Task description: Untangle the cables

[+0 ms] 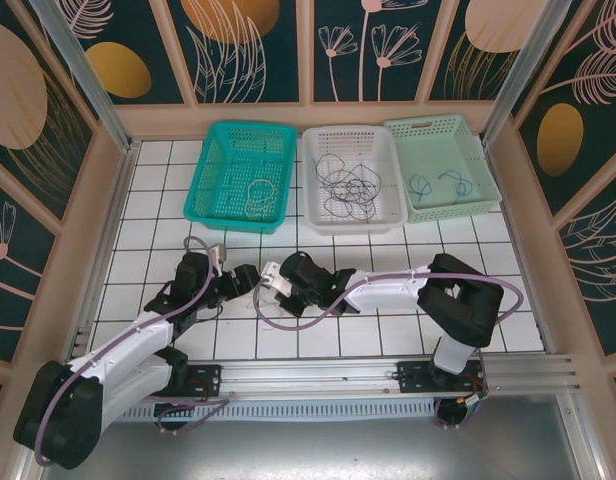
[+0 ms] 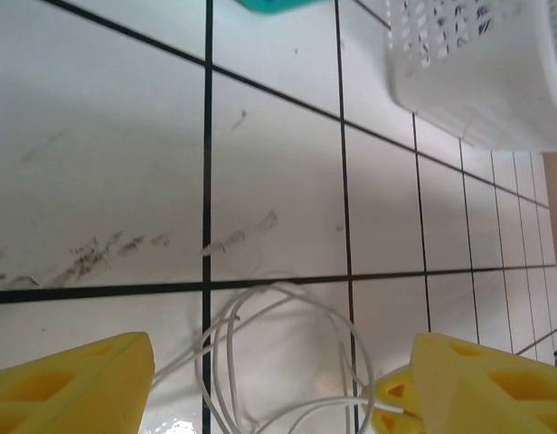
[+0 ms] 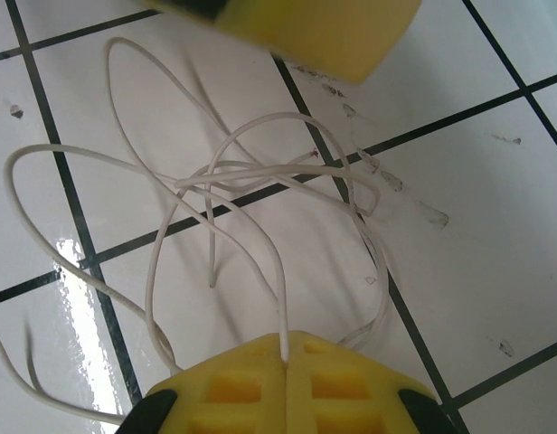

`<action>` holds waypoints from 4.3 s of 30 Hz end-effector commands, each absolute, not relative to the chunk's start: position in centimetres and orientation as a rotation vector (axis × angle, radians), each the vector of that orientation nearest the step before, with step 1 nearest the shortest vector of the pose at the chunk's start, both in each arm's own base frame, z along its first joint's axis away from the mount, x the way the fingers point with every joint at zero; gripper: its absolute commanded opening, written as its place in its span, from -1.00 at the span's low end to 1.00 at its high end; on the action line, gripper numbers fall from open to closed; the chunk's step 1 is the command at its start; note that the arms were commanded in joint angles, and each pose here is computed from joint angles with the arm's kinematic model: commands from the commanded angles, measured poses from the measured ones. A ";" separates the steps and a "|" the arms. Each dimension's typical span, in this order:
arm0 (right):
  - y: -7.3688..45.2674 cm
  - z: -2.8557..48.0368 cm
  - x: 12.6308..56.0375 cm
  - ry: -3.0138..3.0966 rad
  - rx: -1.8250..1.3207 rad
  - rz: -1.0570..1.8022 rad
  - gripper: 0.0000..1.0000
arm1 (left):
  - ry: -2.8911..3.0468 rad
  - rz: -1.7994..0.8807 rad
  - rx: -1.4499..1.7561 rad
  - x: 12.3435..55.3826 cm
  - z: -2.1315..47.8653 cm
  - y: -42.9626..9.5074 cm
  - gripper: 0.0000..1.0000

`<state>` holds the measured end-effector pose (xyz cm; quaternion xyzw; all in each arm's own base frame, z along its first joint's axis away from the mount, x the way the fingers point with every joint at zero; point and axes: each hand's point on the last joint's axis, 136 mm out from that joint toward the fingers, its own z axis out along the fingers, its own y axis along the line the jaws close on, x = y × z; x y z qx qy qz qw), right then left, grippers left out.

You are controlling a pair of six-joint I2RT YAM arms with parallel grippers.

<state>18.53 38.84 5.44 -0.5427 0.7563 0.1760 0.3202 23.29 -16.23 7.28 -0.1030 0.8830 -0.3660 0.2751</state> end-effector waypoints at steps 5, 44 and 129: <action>38.9 6.3 18.4 1.956 -1.406 0.474 -1.00 | 2.305 -1.032 -0.100 23.7 10.0 -18.2 0.53; 38.1 6.9 18.7 1.950 -1.364 0.539 -0.98 | 2.473 -0.872 0.149 23.0 7.5 -21.5 -0.45; 34.4 6.7 19.6 1.991 -1.271 0.467 -1.00 | 2.552 -0.912 0.111 23.5 6.4 -25.6 0.02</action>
